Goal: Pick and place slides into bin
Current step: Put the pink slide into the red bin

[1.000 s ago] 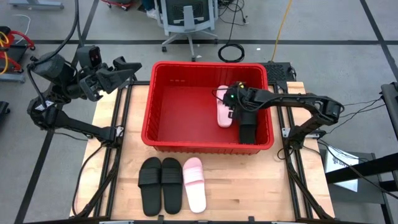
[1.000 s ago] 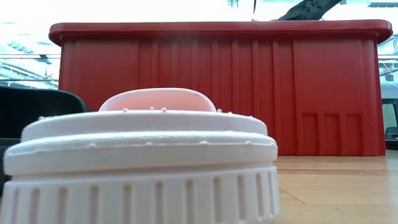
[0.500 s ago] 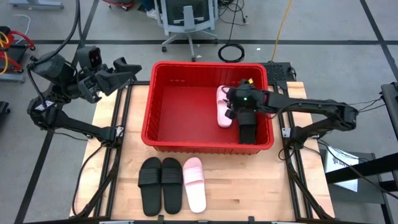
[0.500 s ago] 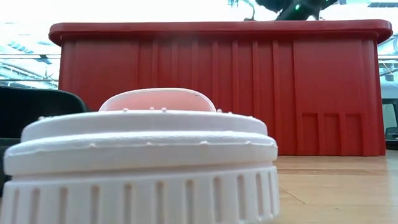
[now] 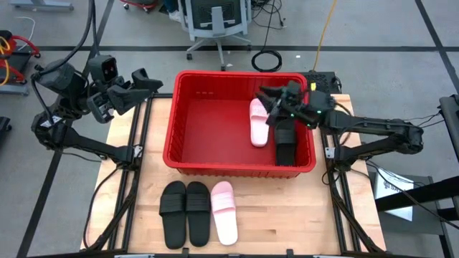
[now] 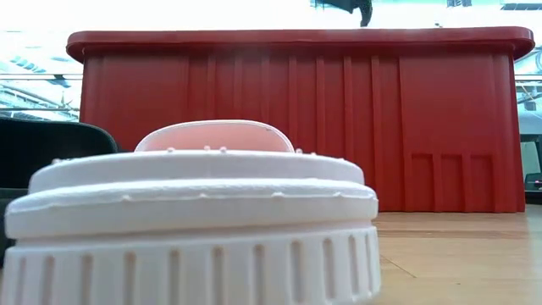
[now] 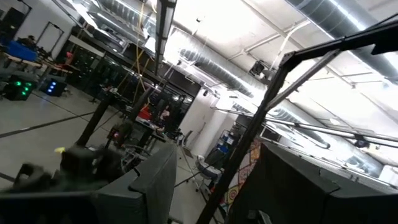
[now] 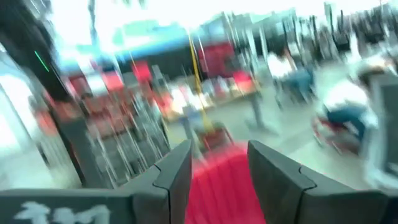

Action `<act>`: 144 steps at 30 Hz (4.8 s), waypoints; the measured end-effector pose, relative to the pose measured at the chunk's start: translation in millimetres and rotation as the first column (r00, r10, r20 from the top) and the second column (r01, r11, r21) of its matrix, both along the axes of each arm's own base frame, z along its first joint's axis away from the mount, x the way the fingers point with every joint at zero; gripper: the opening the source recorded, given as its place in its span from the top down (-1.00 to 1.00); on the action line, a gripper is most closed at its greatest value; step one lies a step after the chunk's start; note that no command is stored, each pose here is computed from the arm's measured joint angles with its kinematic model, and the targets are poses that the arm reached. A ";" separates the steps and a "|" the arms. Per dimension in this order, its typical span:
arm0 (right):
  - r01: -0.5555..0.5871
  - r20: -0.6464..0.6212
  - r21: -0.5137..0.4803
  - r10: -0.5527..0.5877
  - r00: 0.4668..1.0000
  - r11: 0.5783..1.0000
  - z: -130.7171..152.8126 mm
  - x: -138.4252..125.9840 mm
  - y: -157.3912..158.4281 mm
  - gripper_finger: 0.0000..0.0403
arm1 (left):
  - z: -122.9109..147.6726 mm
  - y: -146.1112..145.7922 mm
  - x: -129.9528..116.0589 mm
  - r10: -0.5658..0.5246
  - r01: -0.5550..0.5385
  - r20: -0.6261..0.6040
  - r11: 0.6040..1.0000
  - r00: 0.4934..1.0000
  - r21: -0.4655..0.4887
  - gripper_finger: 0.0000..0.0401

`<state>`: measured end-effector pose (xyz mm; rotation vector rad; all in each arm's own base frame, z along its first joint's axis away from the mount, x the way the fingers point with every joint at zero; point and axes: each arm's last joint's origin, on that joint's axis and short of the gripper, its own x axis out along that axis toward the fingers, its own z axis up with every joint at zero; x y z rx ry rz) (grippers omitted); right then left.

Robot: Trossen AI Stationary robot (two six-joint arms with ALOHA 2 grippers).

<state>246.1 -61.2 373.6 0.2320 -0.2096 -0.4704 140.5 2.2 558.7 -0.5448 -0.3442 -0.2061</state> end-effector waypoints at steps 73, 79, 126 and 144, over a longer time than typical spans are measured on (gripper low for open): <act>-0.615 -0.537 0.029 0.531 0.655 0.788 -32.1 83.3 285.5 0.29 | -0.3 -4.1 -1.3 -0.180 0.179 -0.018 0.982 0.983 -0.066 -0.13; -0.591 -0.713 0.040 0.437 0.548 0.806 -77.3 92.6 292.0 0.29 | -0.3 -4.1 -1.3 -0.181 0.179 -0.018 0.982 0.983 -0.066 -0.13; -0.525 -0.910 -0.047 0.180 0.373 0.850 -191.0 139.7 277.7 0.29 | -0.8 -2.7 -0.7 -0.132 0.129 -0.022 0.988 0.991 -0.082 -0.13; -0.484 -0.939 -0.078 0.098 0.328 0.871 -215.5 135.1 255.9 0.29 | -1.0 -2.6 -0.6 -0.132 0.130 -0.023 0.988 0.991 -0.084 -0.13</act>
